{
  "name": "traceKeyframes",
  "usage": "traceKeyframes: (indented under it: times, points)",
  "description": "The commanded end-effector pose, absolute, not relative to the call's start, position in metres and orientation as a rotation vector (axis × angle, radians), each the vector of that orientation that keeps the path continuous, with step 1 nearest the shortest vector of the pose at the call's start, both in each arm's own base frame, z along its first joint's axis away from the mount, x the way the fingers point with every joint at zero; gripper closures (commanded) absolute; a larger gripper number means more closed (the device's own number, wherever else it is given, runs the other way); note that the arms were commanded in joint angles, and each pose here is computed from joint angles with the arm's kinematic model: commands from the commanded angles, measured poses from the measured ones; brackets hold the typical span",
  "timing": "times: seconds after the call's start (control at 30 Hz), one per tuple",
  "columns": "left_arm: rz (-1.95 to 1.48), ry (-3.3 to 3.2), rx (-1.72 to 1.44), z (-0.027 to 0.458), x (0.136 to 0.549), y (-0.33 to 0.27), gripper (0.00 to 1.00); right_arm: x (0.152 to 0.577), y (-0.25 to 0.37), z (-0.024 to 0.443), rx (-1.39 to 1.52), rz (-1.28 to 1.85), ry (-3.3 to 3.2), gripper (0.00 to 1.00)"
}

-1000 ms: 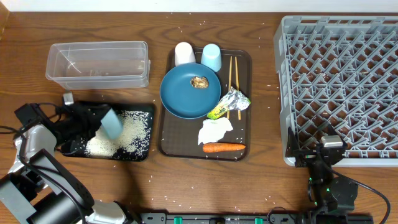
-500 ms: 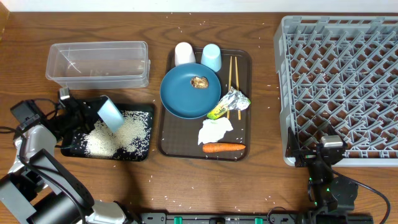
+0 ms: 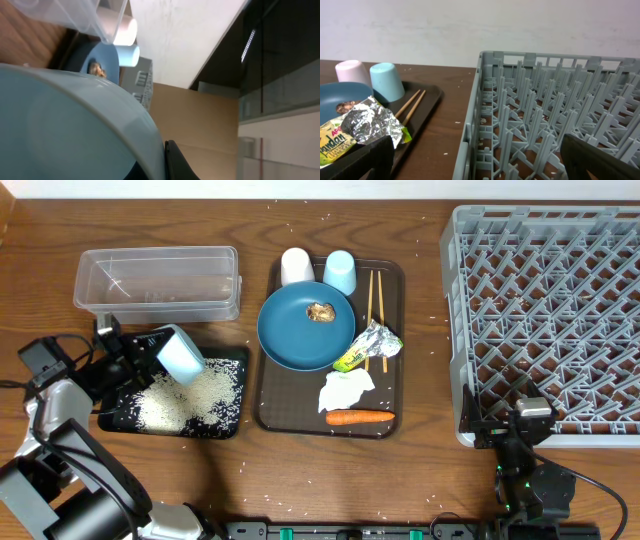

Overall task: Sort waste into correct bins and load items into the dishwasher rack
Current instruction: 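Tilt the bowl with the left gripper to pour rice onto black tray, then shake and tip the bowl further to empty remaining rice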

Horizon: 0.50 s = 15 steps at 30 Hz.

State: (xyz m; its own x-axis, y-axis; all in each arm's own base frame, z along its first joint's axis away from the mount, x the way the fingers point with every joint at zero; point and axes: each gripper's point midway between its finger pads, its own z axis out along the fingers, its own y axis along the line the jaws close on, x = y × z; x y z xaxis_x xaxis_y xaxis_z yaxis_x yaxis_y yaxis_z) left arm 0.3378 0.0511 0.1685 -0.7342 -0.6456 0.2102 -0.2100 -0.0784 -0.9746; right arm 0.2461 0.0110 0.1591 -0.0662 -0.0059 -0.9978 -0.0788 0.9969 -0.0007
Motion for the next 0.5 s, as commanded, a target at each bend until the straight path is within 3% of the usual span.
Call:
traceKeyframes:
  times: [0.0, 0.23, 0.33, 0.47]
  points:
    - [-1.939, 1.876, -0.913, 0.179, 0.337, 0.04, 0.94, 0.246, 0.014, 0.158, -0.075, 0.069, 1.639, 0.01]
    - [-1.877, 1.883, -0.789, 0.199, 0.338, 0.038, 0.94, 0.246, 0.014, 0.158, -0.075, 0.069, 1.639, 0.01]
    - [-1.926, 1.873, -0.882, 0.208, 0.333, 0.035, 0.94, 0.246, 0.014, 0.158, -0.075, 0.069, 1.639, 0.01]
    - [-1.81, 1.873, -0.684, 0.239, 0.327, 0.031, 0.94, 0.246, 0.014, 0.158, -0.075, 0.069, 1.639, 0.01]
